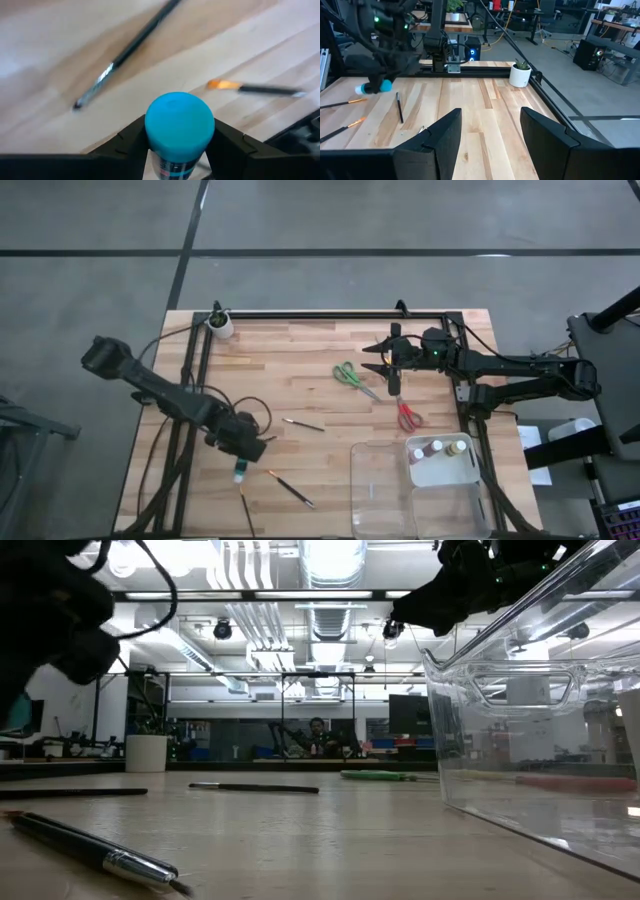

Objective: Pick & Place Paint Supplies
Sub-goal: Put the blue paint bottle into the white bin

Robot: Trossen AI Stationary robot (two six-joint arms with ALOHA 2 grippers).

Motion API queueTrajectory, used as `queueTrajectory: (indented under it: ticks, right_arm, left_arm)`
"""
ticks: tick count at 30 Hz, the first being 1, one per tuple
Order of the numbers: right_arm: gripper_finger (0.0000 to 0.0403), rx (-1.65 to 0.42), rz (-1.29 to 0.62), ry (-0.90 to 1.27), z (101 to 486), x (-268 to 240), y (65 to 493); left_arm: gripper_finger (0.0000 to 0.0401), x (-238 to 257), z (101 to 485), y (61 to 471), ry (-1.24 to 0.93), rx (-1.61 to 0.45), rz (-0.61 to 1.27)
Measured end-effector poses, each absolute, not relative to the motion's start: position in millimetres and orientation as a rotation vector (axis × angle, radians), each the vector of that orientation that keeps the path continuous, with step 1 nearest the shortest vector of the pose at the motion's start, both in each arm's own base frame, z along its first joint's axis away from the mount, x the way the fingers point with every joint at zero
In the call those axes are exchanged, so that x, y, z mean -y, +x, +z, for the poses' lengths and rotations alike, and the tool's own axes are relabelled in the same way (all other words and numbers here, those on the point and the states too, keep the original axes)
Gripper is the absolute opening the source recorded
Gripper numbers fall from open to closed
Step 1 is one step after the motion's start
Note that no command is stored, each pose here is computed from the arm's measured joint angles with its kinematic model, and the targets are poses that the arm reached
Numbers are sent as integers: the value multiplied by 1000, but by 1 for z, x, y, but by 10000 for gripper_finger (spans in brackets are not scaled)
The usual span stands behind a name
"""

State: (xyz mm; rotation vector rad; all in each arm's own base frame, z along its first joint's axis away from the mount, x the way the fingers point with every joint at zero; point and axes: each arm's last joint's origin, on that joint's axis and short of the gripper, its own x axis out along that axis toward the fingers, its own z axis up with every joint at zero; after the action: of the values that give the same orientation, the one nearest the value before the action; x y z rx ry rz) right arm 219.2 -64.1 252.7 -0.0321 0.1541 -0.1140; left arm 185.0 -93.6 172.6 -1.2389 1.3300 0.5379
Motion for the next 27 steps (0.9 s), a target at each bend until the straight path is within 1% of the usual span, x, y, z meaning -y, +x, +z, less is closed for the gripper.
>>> queueTrajectory:
  ticks: [6, 18, 21, 27]
  right_arm:
    - [201, -154, -114, -32, 253, 64, 219]
    - [201, -154, -114, -32, 253, 64, 219]
    - [201, -154, -114, -32, 253, 64, 219]
    - [201, -154, -114, -32, 253, 64, 219]
  left_arm:
    - [173, 86, 184, 183, -1193, -1113, 577]
    - [173, 64, 185, 191, -1060, -825, 752]
    - [173, 56, 181, 191, -1083, -772, 817]
    - [173, 36, 166, 190, -1213, -637, 977]
